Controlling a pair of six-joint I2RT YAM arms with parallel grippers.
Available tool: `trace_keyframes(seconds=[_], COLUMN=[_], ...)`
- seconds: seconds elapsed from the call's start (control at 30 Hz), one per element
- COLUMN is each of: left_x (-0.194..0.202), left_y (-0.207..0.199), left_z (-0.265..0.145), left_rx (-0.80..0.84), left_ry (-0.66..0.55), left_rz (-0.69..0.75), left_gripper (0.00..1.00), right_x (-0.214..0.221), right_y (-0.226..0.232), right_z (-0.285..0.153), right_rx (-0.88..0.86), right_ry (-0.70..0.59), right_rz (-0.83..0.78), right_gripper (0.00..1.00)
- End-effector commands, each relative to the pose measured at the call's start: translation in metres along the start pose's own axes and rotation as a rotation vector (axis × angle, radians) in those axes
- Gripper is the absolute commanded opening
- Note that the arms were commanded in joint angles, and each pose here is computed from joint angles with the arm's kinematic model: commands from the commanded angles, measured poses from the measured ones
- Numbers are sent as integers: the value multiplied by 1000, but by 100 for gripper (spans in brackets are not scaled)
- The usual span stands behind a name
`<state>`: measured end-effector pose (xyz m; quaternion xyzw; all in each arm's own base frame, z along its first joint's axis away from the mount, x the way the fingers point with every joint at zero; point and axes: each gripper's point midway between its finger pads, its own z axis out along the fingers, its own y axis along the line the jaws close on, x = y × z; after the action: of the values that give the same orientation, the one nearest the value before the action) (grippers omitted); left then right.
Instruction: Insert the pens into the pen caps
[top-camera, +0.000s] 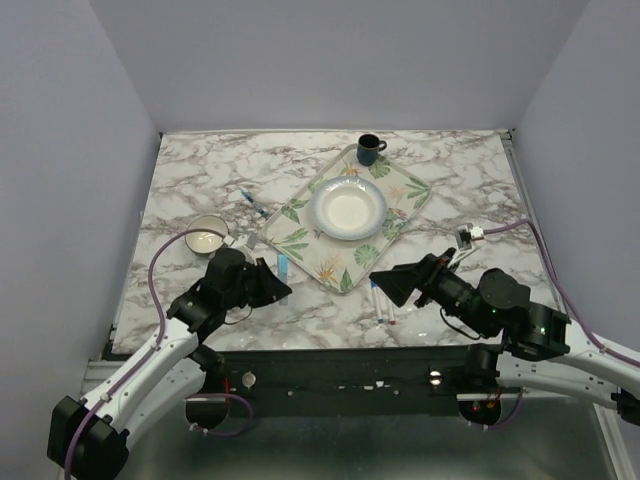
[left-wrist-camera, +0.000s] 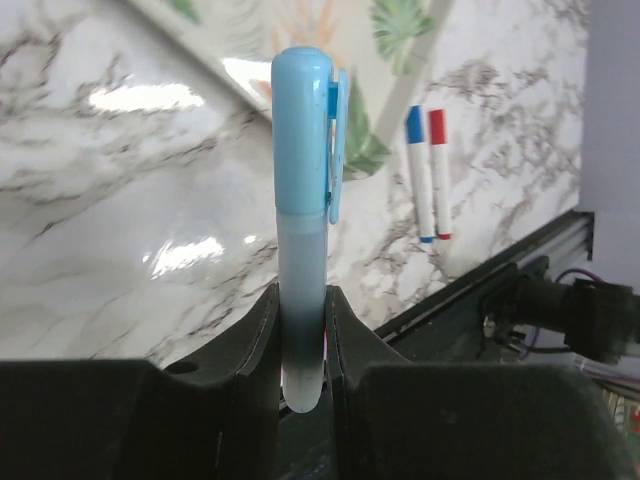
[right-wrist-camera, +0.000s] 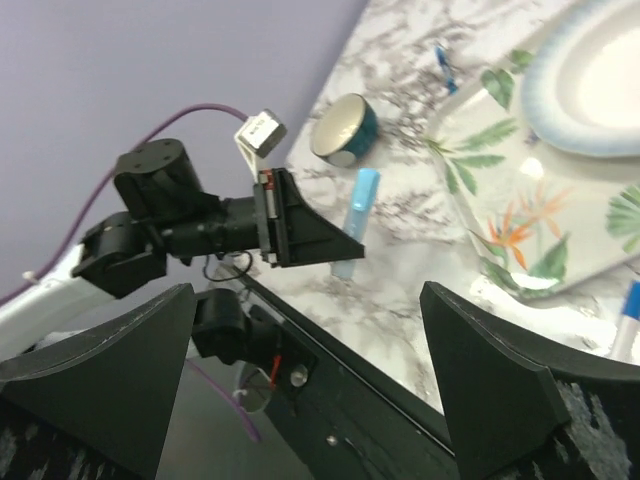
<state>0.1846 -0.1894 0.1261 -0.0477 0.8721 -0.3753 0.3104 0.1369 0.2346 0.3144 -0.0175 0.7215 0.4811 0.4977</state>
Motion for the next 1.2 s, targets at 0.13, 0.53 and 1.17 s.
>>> trace_keyframes(seconds=[0.13, 0.53, 1.17], left_x=[28, 55, -40], left_y=[68, 86, 12], left_z=[12, 30, -35], left_rx=[-220, -287, -203], left_ry=[-46, 107, -156], left_rz=[-219, -194, 33], left_gripper=[21, 23, 96], right_x=[28, 48, 148], right_y=[-46, -47, -75], right_z=[2, 15, 44], right_rx=[211, 233, 217], right_ry=[65, 143, 586], right_rz=[-3, -26, -418], right_gripper=[99, 99, 92])
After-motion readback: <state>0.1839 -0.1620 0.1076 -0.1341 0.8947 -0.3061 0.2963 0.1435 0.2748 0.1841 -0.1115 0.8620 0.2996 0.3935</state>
